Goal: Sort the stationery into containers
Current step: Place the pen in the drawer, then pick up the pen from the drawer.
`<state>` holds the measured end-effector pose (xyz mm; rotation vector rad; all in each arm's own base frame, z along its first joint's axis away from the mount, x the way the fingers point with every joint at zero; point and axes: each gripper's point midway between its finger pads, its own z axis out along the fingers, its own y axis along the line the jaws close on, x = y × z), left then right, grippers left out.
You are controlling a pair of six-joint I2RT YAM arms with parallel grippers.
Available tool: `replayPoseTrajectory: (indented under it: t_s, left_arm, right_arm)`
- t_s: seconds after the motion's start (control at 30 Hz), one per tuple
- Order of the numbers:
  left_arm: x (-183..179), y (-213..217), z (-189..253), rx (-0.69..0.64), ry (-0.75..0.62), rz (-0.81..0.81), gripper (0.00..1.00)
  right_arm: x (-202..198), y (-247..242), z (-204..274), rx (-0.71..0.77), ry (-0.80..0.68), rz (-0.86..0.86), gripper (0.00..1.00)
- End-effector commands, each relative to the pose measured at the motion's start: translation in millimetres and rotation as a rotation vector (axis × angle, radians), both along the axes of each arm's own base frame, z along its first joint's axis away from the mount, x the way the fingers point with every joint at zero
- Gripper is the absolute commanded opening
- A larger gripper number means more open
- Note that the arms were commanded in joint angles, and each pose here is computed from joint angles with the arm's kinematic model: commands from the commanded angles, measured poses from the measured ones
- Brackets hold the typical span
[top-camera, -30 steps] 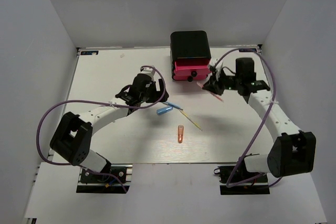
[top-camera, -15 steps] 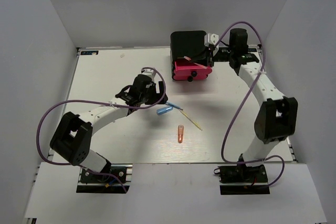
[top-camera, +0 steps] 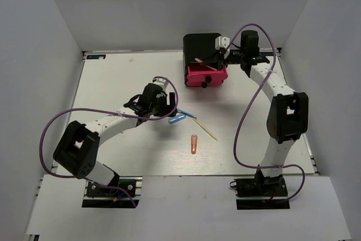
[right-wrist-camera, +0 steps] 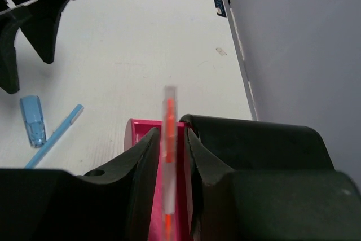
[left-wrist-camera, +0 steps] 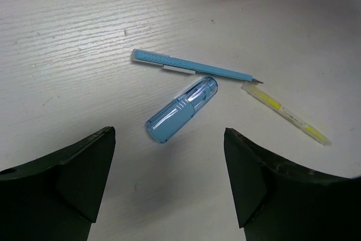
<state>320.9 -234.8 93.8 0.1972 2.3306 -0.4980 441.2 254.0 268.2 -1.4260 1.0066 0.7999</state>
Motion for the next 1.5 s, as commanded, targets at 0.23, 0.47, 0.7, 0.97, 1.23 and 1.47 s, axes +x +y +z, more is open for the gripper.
replayPoseTrajectory:
  t_s: [0.23,0.47,0.7,0.97,1.23,1.47]
  left_arm:
    - [4.8,-14.4,4.2,0.074,-0.075,-0.136,0.85]
    - [2.2,-12.7,-0.2,0.096,-0.076,-0.138,0.82]
    - [0.9,-12.6,-2.9,0.085,-0.066,-0.126,0.77]
    - [-4.9,-9.8,-6.2,0.078,-0.036,-0.107,0.60]
    - [-9.1,-11.7,5.8,0.025,-0.023,-0.074,0.66]
    - [-15.8,-7.7,7.4,-0.023,-0.018,-0.026,0.67]
  right_arm:
    - [2.3,-9.7,-0.1,-0.048,-0.023,-0.048,0.69]
    - [-5.4,-38.5,41.0,0.066,0.058,-0.368,0.90]
    - [-36.0,-50.6,21.4,0.112,0.454,-0.428,0.31]
    - [-96.0,-61.9,-67.9,0.021,0.774,-0.533,0.30]
    - [-88.0,-45.2,-86.8,0.137,1.087,-0.552,0.58]
    - [-94.8,-39.1,-100.0,-0.017,0.884,-0.508,0.52]
